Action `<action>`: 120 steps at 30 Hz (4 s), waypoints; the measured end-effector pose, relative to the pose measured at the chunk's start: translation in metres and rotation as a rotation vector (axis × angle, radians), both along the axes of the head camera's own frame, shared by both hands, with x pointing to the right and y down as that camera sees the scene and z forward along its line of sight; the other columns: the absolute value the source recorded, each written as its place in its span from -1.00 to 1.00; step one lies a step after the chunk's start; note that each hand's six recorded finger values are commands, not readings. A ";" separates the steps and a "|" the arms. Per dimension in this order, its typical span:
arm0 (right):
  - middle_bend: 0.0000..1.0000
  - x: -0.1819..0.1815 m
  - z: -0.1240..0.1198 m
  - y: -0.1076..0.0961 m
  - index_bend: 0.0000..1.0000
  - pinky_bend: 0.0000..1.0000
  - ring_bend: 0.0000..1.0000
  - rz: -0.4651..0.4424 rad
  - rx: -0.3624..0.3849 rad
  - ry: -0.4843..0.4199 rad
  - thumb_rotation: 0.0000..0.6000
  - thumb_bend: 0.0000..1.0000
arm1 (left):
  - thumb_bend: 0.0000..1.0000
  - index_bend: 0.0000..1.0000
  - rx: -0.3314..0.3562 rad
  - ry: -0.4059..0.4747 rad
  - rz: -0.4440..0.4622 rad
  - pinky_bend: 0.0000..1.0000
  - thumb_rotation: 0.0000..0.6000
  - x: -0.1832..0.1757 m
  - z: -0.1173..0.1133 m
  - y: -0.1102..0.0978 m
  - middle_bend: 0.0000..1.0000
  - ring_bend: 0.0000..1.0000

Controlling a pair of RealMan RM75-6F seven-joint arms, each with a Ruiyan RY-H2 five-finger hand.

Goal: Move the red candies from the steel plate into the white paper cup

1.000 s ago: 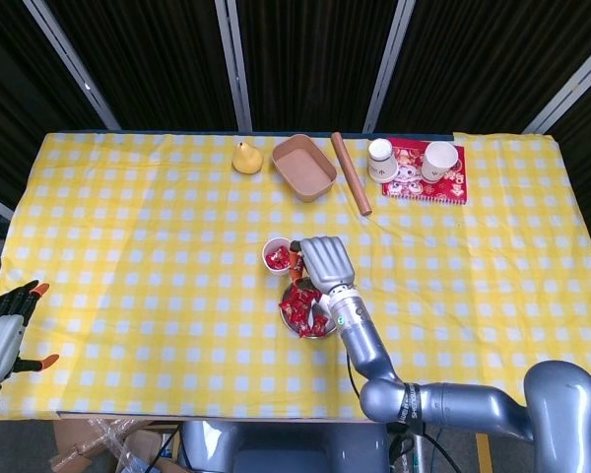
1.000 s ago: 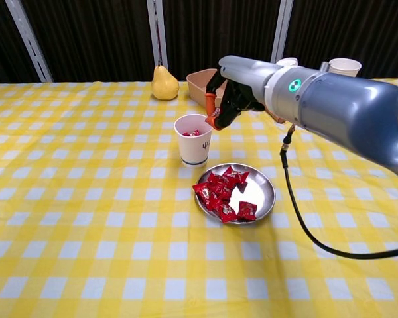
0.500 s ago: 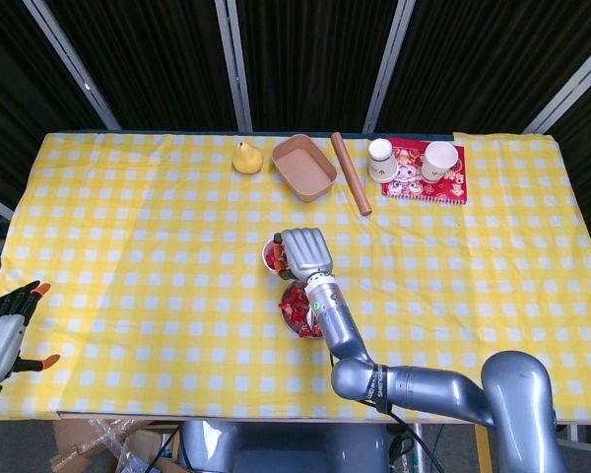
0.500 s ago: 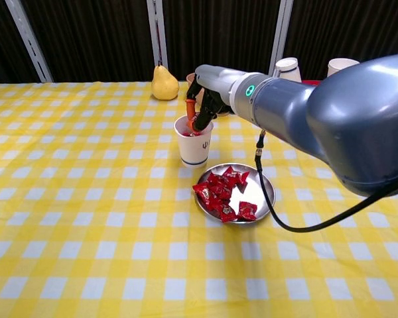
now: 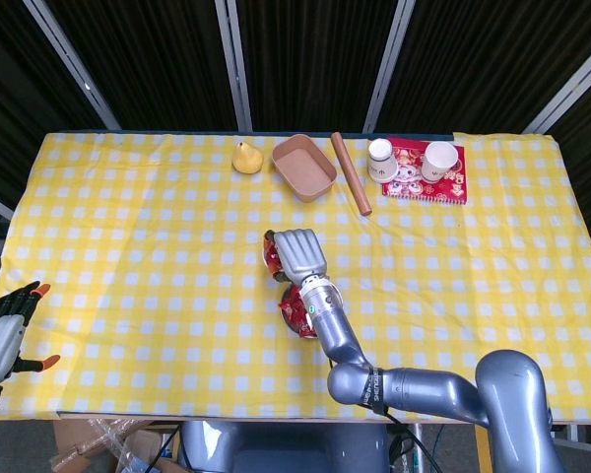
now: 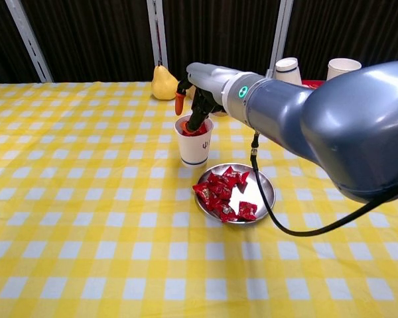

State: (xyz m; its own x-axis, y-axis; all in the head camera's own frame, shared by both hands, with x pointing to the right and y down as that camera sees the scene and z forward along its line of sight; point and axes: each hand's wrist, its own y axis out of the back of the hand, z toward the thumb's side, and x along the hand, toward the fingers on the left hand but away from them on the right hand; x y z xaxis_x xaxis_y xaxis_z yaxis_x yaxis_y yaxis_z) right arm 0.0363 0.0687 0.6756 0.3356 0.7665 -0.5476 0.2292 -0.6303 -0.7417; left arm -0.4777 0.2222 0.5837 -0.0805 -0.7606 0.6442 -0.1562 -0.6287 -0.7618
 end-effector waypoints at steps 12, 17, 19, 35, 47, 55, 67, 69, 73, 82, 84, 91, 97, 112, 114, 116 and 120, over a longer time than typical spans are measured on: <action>0.73 0.045 -0.027 0.048 -0.24 0.70 0.82 -0.061 -0.030 0.020 1.00 -0.23 | -0.94 -1.00 0.016 -0.007 0.016 -1.00 1.00 0.002 -0.002 0.000 -1.00 -1.00; 0.73 0.071 -0.026 0.067 -0.25 0.70 0.82 -0.065 -0.042 0.067 1.00 -0.30 | -0.94 -1.00 0.023 -0.005 0.016 -1.00 1.00 0.003 -0.002 0.000 -1.00 -1.00; 0.73 0.077 -0.024 0.073 -0.25 0.70 0.82 -0.068 -0.049 0.082 1.00 -0.34 | -0.94 -1.00 0.026 -0.004 0.019 -1.00 1.00 0.003 -0.003 -0.001 -1.00 -1.00; 0.73 0.090 0.021 0.098 -0.28 0.70 0.82 -0.047 -0.115 0.140 1.00 -0.41 | -0.94 -1.00 0.039 -0.011 0.032 -1.00 1.00 0.002 -0.004 0.000 -1.00 -1.00; 0.73 0.081 0.036 0.096 -0.27 0.70 0.82 -0.025 -0.130 0.107 1.00 -0.41 | -0.94 -1.00 0.026 -0.012 0.027 -1.00 1.00 0.002 -0.003 0.000 -1.00 -1.00; 0.73 0.075 0.040 0.095 -0.23 0.70 0.82 -0.021 -0.135 0.088 1.00 -0.41 | -0.94 -1.00 0.022 -0.011 0.024 -1.00 1.00 0.001 -0.002 0.000 -1.00 -1.00; 0.73 0.070 0.045 0.097 -0.16 0.70 0.82 -0.028 -0.154 0.074 1.00 -0.41 | -0.94 -1.00 0.016 -0.011 0.021 -1.00 1.00 0.001 -0.002 0.000 -1.00 -1.00; 0.73 0.068 0.045 0.096 -0.17 0.70 0.82 -0.025 -0.152 0.066 1.00 -0.41 | -0.94 -1.00 0.016 -0.011 0.020 -1.00 1.00 0.001 -0.002 0.000 -1.00 -1.00; 0.73 0.064 0.040 0.090 -0.22 0.70 0.82 -0.019 -0.134 0.046 1.00 -0.41 | -0.94 -1.00 0.015 -0.011 0.017 -1.00 1.00 0.001 -0.001 0.000 -1.00 -1.00; 0.73 0.057 0.025 0.093 -0.27 0.70 0.82 -0.047 -0.116 0.031 1.00 -0.41 | -0.94 -1.00 0.014 -0.009 0.019 -1.00 1.00 0.001 -0.001 0.000 -1.00 -1.00; 0.73 0.057 0.025 0.096 -0.29 0.70 0.82 -0.051 -0.127 0.036 1.00 -0.41 | -0.94 -1.00 0.014 -0.009 0.018 -1.00 1.00 0.001 -0.002 0.000 -1.00 -1.00; 0.73 0.060 0.032 0.102 -0.33 0.70 0.82 -0.052 -0.161 0.072 1.00 -0.41 | -0.94 -1.00 0.017 -0.008 0.018 -1.00 1.00 0.001 -0.002 0.000 -1.00 -1.00; 0.73 0.062 0.040 0.102 -0.33 0.70 0.82 -0.046 -0.177 0.088 1.00 -0.41 | -0.93 -1.00 0.013 -0.007 0.017 -1.00 1.00 0.001 -0.001 0.000 -1.00 -1.00; 0.73 0.061 0.051 0.102 0.06 0.70 0.82 -0.032 -0.193 0.065 1.00 -0.12 | -0.91 -1.00 0.010 -0.007 0.011 -1.00 1.00 0.001 -0.001 0.000 -1.00 -1.00; 0.73 0.060 0.050 0.101 0.09 0.70 0.82 -0.034 -0.191 0.063 1.00 -0.07 | -0.91 -1.00 0.011 -0.007 0.011 -1.00 1.00 0.001 -0.001 0.000 -1.00 -1.00; 0.73 0.060 0.050 0.101 0.10 0.70 0.82 -0.034 -0.191 0.061 1.00 -0.06 | -0.91 -1.00 0.011 -0.007 0.011 -1.00 1.00 0.001 -0.001 0.000 -1.00 -1.00; 0.73 0.059 0.048 0.100 0.11 0.70 0.82 -0.034 -0.187 0.056 1.00 -0.05 | -0.91 -1.00 0.012 -0.008 0.012 -1.00 1.00 0.001 -0.001 0.000 -1.00 -1.00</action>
State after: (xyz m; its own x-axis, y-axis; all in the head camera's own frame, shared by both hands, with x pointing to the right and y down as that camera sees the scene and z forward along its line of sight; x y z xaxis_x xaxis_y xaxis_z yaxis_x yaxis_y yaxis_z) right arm 0.0953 0.1689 0.7238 0.3243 0.6386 -0.6978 0.1676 -0.7648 -0.6221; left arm -0.4771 0.2219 0.5827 -0.0763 -0.7690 0.6347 -0.1429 -0.6216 -0.7702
